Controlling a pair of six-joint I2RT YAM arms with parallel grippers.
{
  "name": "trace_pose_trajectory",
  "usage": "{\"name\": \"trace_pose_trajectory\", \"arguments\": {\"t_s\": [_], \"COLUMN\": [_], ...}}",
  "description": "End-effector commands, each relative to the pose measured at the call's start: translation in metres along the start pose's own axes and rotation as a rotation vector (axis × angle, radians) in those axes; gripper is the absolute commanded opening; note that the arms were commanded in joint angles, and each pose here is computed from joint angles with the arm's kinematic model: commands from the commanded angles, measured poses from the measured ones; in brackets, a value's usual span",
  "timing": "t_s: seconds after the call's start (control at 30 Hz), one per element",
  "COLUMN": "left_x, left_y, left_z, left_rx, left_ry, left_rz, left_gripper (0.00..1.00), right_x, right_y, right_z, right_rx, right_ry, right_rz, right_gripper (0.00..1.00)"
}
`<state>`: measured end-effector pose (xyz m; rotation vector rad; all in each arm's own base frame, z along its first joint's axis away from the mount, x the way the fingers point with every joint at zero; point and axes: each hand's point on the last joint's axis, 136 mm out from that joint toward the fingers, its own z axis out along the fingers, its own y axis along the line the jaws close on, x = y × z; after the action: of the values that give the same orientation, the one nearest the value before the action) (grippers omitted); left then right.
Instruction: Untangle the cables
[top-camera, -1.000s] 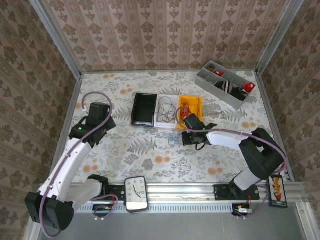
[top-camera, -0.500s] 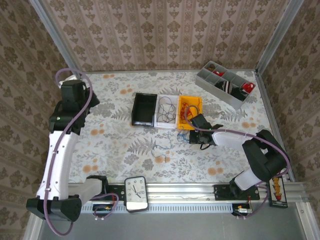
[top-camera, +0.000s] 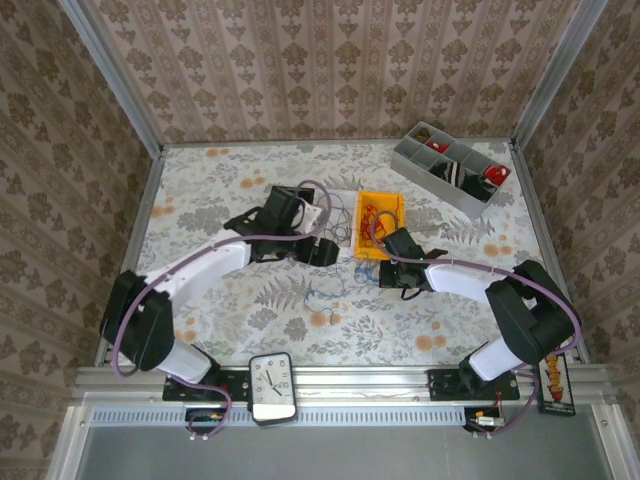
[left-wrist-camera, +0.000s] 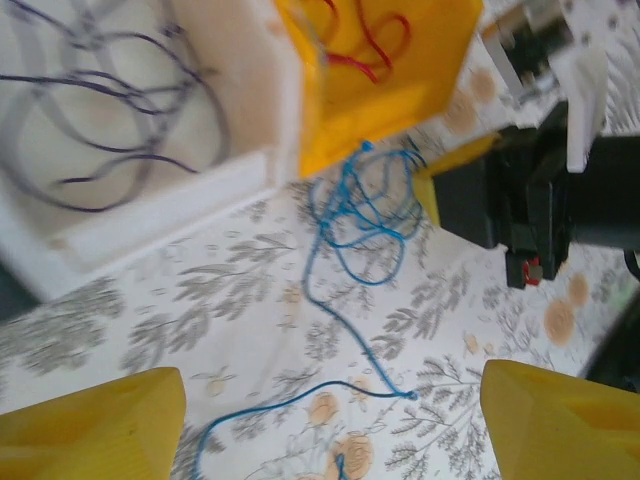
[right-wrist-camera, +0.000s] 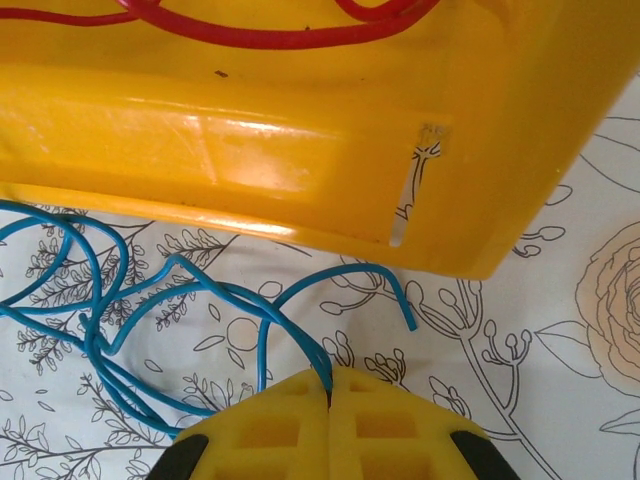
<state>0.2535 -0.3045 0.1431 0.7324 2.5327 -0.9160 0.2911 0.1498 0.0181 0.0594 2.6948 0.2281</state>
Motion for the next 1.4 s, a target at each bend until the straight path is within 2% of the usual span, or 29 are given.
{"name": "trace_pose_trajectory", "arguments": {"t_s": [0.0, 0.17, 0.27, 0.3, 0.33, 0.4, 0.43, 0.53, 0.63, 0.7, 0.77, 0.83, 1.03, 1.17, 1.37], "left_x": [-0.007, 0.015, 0.026, 0.025, 0.023, 0.012, 0.003, -0.036, -0.073, -0.087, -0.094, -0.096, -0.088, -0.092, -0.113], "left_y": [-0.031, -0.02, -0.011, -0.012, -0.013, -0.014, -0.009, 0.023, 0.057, 0.077, 0.095, 0.107, 0.126, 0.121, 0.085], "left_z": [0.014, 0.052, 0.067, 0.071, 0.074, 0.074, 0.071, 0.036, -0.033, -0.08, -0.127, -0.169, -0.269, -0.287, -0.265], "left_rx": [0.142, 0.096, 0.053, 0.054, 0.057, 0.041, -0.009, -0.263, -0.465, -0.531, -0.574, -0.635, -0.857, -0.794, -0.567], "left_ry": [-0.003, 0.146, 0.201, 0.198, 0.183, 0.141, 0.108, -0.058, -0.301, -0.436, -0.55, -0.65, -0.849, -0.921, -0.939], "left_rz": [0.095, 0.096, 0.104, 0.108, 0.11, 0.105, 0.1, 0.05, -0.104, -0.232, -0.341, -0.391, -0.43, -0.425, -0.26], "left_gripper": [0.79, 0.76, 0.66, 0.59, 0.47, 0.15, 0.0, 0.0, 0.0, 0.0, 0.0, 0.0, 0.0, 0.0, 0.0], "right_x": [0.008, 0.007, 0.004, 0.004, 0.005, 0.006, 0.008, 0.015, 0.019, 0.019, 0.018, 0.018, 0.018, 0.019, 0.02], "right_y": [-0.007, -0.011, -0.012, -0.013, -0.014, -0.018, -0.021, -0.036, -0.043, -0.044, -0.043, -0.043, -0.042, -0.042, -0.017], "right_z": [-0.005, -0.012, -0.015, -0.015, -0.015, -0.015, -0.015, -0.015, -0.013, -0.013, -0.013, -0.01, -0.005, -0.005, -0.005], "right_rx": [0.017, 0.033, 0.037, 0.04, 0.046, 0.06, 0.072, 0.141, 0.163, 0.17, 0.17, 0.162, 0.157, 0.151, -0.002], "right_ry": [0.025, 0.009, -0.004, -0.007, -0.01, -0.013, -0.012, -0.007, 0.003, 0.007, 0.007, 0.01, 0.022, 0.027, 0.029], "right_rz": [-0.024, -0.025, -0.024, -0.023, -0.019, -0.003, 0.009, 0.06, 0.089, 0.095, 0.097, 0.1, 0.1, 0.098, 0.036], "right_gripper": [0.0, 0.0, 0.0, 0.0, 0.0, 0.0, 0.0, 0.0, 0.0, 0.0, 0.0, 0.0, 0.0, 0.0, 0.0]}}
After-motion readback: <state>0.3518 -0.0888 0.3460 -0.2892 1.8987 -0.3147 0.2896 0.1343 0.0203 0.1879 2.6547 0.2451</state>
